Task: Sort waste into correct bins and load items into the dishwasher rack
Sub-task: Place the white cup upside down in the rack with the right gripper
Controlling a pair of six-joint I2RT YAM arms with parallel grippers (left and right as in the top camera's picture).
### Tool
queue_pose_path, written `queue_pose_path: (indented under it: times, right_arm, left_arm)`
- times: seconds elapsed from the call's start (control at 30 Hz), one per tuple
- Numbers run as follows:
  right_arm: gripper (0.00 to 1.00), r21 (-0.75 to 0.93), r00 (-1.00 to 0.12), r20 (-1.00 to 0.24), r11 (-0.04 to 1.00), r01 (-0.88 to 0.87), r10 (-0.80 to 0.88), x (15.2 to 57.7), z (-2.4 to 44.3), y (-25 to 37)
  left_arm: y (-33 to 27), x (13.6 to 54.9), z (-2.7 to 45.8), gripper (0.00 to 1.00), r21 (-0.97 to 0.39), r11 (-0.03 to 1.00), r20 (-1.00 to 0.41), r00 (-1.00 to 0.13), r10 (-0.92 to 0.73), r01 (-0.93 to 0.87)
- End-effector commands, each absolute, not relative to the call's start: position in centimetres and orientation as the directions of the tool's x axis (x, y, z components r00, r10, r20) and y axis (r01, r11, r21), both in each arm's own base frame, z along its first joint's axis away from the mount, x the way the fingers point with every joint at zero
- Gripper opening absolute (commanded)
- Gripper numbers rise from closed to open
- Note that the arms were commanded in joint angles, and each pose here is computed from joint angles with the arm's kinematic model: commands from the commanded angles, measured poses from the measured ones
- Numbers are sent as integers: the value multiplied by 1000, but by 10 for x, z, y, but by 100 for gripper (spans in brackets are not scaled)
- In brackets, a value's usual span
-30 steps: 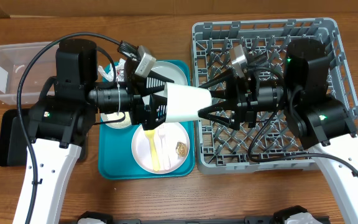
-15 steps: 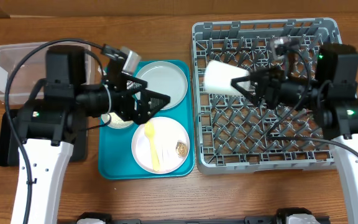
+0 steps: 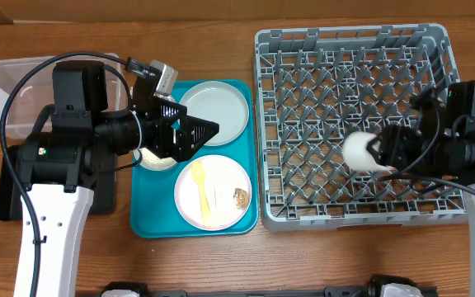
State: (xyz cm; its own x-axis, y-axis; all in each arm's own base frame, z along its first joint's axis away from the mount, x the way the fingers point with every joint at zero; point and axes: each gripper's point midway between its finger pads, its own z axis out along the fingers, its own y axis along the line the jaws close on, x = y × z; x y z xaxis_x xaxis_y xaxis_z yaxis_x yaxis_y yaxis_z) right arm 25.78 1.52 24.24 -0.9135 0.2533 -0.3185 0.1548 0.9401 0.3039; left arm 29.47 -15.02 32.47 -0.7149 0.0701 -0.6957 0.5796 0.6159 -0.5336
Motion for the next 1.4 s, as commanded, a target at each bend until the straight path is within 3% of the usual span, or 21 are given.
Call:
queue_pose_path:
  times: [0.0, 0.13, 0.57, 0.63, 0.67, 0.87, 1.03, 1.2, 1.27, 1.37]
  right_arm:
    - [43, 119, -872, -332, 933, 339, 360, 249, 243, -25]
    - [43, 30, -844, -312, 892, 451, 437, 246, 234, -45]
    - [43, -44, -884, -146, 889, 455, 445, 278, 179, -51]
    - [63, -23, -883, -150, 891, 453, 445, 284, 178, -49]
    - [72, -2, -881, -162, 893, 451, 444, 288, 179, -46]
    - [83, 32, -862, -250, 893, 448, 442, 290, 203, -46]
    - [83, 146, -845, -326, 906, 398, 424, 282, 245, -28]
    - [84, 346, -836, -470, 930, 120, 283, 275, 296, 26]
    - [84, 420, -801, -542, 907, 4, 254, 270, 322, 47]
    - [90, 466, -737, -636, 875, -132, 227, 259, 354, 68]
  left_arm:
    - [-149, 293, 332, 100, -508, 619, -721, -689, 75, 599]
    - [-149, 294, 333, 100, -507, 618, -723, -687, 75, 601]
    - [-149, 292, 331, 100, -513, 619, -715, -695, 76, 595]
    - [-149, 292, 331, 100, -513, 619, -715, -695, 76, 595]
    - [-149, 292, 331, 100, -513, 619, -715, -695, 76, 595]
    - [-149, 291, 330, 100, -518, 619, -709, -702, 76, 590]
    - [-150, 290, 330, 100, -522, 615, -707, -703, 76, 592]
    - [-152, 283, 329, 100, -550, 595, -686, -724, 80, 587]
    - [-143, 289, 319, 100, -520, 662, -670, -739, 76, 540]
    - [-102, 304, 288, 100, -465, 856, -547, -833, -79, 224]
